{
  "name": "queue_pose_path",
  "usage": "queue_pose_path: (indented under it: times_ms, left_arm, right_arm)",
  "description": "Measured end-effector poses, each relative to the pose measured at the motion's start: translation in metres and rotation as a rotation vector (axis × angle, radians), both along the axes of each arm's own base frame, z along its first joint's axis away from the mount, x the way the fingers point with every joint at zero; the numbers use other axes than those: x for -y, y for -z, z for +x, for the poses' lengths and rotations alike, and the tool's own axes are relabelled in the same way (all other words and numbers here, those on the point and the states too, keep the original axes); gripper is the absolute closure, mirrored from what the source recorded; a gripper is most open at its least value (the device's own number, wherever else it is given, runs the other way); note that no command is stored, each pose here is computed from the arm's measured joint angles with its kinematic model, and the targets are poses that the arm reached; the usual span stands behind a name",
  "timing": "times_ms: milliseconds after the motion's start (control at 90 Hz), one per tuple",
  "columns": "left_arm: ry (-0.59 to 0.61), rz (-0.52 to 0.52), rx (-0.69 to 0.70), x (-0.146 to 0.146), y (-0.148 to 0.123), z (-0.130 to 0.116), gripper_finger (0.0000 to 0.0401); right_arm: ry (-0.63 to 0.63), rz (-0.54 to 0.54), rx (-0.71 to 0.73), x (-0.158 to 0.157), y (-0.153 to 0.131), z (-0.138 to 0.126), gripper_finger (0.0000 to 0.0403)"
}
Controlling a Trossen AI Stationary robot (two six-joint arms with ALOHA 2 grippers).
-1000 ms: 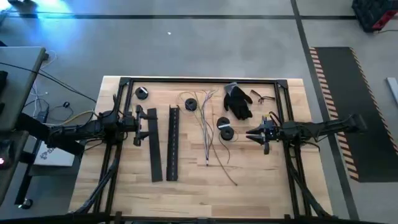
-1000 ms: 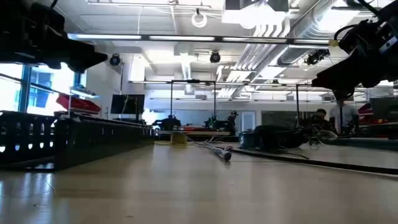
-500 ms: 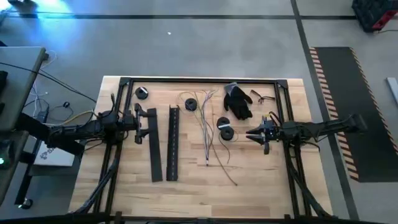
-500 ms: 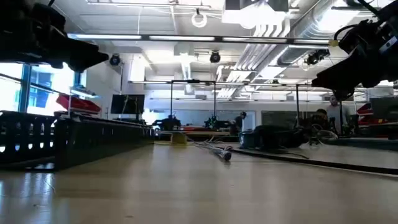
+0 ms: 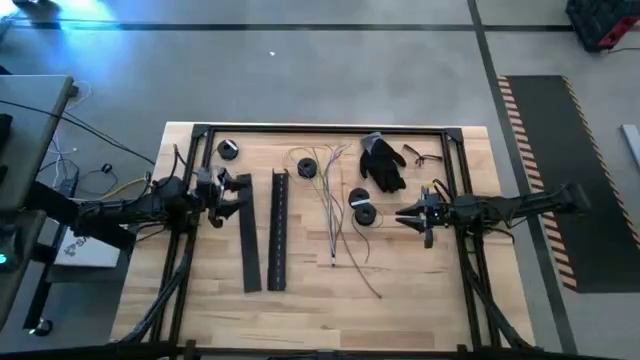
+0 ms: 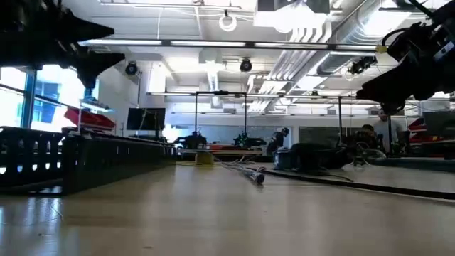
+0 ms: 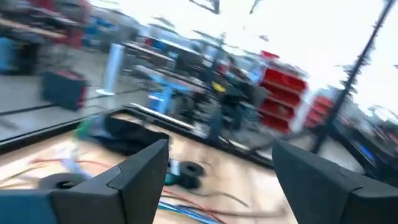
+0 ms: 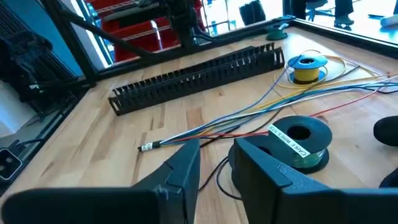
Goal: Ziptie cables
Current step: Move the black cable duct to the middle left of the table
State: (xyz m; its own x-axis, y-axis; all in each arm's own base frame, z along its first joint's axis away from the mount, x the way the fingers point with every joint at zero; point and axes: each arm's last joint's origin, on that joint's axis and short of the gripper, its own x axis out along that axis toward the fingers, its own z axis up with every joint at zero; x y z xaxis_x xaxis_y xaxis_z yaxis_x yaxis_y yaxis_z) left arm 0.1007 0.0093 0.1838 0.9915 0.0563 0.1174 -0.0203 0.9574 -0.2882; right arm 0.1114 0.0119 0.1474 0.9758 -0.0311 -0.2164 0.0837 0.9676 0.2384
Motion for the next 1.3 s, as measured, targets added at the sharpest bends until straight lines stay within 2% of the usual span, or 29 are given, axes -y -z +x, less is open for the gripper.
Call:
queue_pose_path:
  times_ms: [133,233,400,456,522,633,800,956,989,1044,1167,1233,1300]
  left_arm:
    - [0.003,-0.041,-0.054,0.004,-0.020,0.010,0.0133]
    - [0.008,-0.042,-0.171,0.010,-0.039,0.027,0.0133]
    - [-0.028,-0.033,-0.433,0.026,-0.072,0.077,0.0133]
    - [-0.022,-0.063,-0.526,0.033,-0.077,0.096,0.0133]
    - [0.021,-0.133,-0.573,0.043,-0.081,0.118,0.0133]
    - [0.129,-0.278,-0.556,0.062,-0.081,0.154,0.0133]
    - [0.234,-0.387,-0.417,0.084,-0.073,0.199,0.0133]
    - [0.528,-0.344,-0.436,0.102,-0.074,0.222,0.0133]
    - [0.552,-0.338,-0.457,0.107,-0.077,0.224,0.0133]
    - [0.497,-0.325,-0.540,0.113,-0.081,0.227,0.0133]
    - [0.183,-0.178,-0.844,0.119,-0.092,0.223,0.0133]
    - [0.002,-0.115,-0.960,0.120,-0.100,0.217,0.0133]
    - [-0.085,-0.092,-1.047,0.122,-0.102,0.211,0.0133]
  right_arm:
    - [0.000,0.000,0.000,0.000,0.000,0.000,0.0320]
    - [0.000,0.000,0.000,0.000,0.000,0.000,0.0320]
    - [0.000,0.000,0.000,0.000,0.000,0.000,0.0320]
    - [0.000,0.000,0.000,0.000,0.000,0.000,0.0320]
    - [0.000,0.000,-0.001,0.000,0.000,0.000,0.0320]
    - [0.000,0.000,0.000,0.000,0.000,0.000,0.0320]
    - [0.000,0.000,0.000,0.000,0.000,0.000,0.0320]
    - [0.000,0.000,0.000,0.000,0.000,0.000,0.0320]
    - [0.000,0.000,0.000,0.000,0.000,0.000,0.0320]
    - [0.000,0.000,-0.001,0.000,0.000,0.000,0.0320]
    - [0.000,0.000,0.000,0.000,0.000,0.000,0.0320]
    - [0.000,0.000,0.000,0.000,0.000,0.000,0.0320]
    - [0.000,0.000,-0.001,0.000,0.000,0.000,0.0320]
